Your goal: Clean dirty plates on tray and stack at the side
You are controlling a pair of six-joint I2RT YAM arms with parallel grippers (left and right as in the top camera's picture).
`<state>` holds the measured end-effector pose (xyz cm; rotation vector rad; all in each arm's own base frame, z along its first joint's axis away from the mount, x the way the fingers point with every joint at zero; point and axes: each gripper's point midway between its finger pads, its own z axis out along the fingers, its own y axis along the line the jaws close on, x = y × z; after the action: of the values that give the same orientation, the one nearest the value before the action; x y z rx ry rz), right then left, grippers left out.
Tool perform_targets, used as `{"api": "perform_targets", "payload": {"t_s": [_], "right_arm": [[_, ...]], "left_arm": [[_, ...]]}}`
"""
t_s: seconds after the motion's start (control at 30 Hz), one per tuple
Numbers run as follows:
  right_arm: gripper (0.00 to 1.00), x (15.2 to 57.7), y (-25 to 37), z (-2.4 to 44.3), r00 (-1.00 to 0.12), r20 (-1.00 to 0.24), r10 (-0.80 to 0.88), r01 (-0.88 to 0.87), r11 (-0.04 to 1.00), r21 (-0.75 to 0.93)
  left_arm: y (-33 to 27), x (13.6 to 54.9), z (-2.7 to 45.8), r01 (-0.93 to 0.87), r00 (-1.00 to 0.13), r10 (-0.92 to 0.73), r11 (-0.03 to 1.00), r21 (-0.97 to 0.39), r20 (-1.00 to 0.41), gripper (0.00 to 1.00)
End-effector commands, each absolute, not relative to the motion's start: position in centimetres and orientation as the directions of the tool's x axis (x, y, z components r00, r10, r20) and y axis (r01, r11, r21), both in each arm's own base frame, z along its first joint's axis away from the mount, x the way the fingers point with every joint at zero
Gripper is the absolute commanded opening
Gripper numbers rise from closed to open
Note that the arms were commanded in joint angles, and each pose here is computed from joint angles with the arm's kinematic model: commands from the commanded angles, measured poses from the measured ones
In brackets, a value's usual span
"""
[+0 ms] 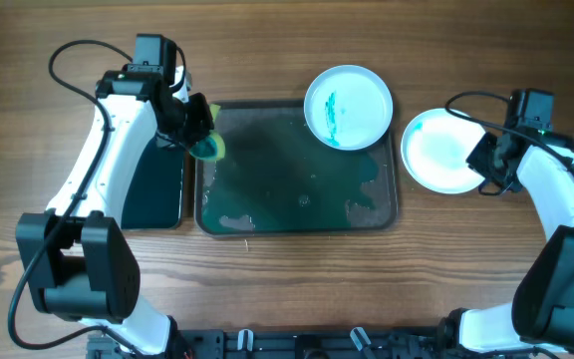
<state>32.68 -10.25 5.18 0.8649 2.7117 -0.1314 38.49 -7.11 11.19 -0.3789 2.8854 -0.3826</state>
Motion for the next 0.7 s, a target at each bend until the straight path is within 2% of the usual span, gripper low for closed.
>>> {"api": "perform_targets", "payload": {"t_s": [0.0, 0.13, 0.27, 0.43, 0.53, 0.67], "right_arm": [[0.38, 35.6, -8.0, 8.8, -0.810, -0.319, 0.492, 0.471, 0.870, 0.147], [0.38, 39.5, -3.4, 13.7, -0.825, -0.379, 0.419, 0.301, 0.894, 0.333], [0.41, 42.8, 1.3, 15.2, -0.813, -0.492, 0.311, 0.144, 0.926, 0.348], [0.41, 46.7, 4.8, 11.4, -0.810, -0.558, 0.182, 0.028, 0.962, 0.273], [0.37, 47.9, 6.3, 7.6, -0.832, -0.543, 0.111, -0.048, 0.962, 0.270], [0.36, 48.2, 6.4, 3.8, -0.858, -0.507, 0.082, -0.057, 0.966, 0.253]], "left_arm": [[-8.2, 38.7, 11.5, -0.203, -0.947, -0.261, 0.938, -0.281, -0.188, 0.04], [-8.7, 38.7, 11.4, -0.182, -0.949, -0.235, 0.953, -0.242, -0.209, 0.04], [-8.9, 38.7, 11.4, -0.182, -0.949, -0.233, 0.955, -0.233, -0.214, 0.04], [-9.0, 38.8, 11.4, -0.198, -0.944, -0.250, 0.951, -0.238, -0.214, 0.04], [-9.0, 38.8, 11.4, -0.197, -0.944, -0.249, 0.951, -0.238, -0.214, 0.04], [-9.0, 38.9, 11.5, -0.196, -0.944, -0.250, 0.951, -0.239, -0.218, 0.04]]}}
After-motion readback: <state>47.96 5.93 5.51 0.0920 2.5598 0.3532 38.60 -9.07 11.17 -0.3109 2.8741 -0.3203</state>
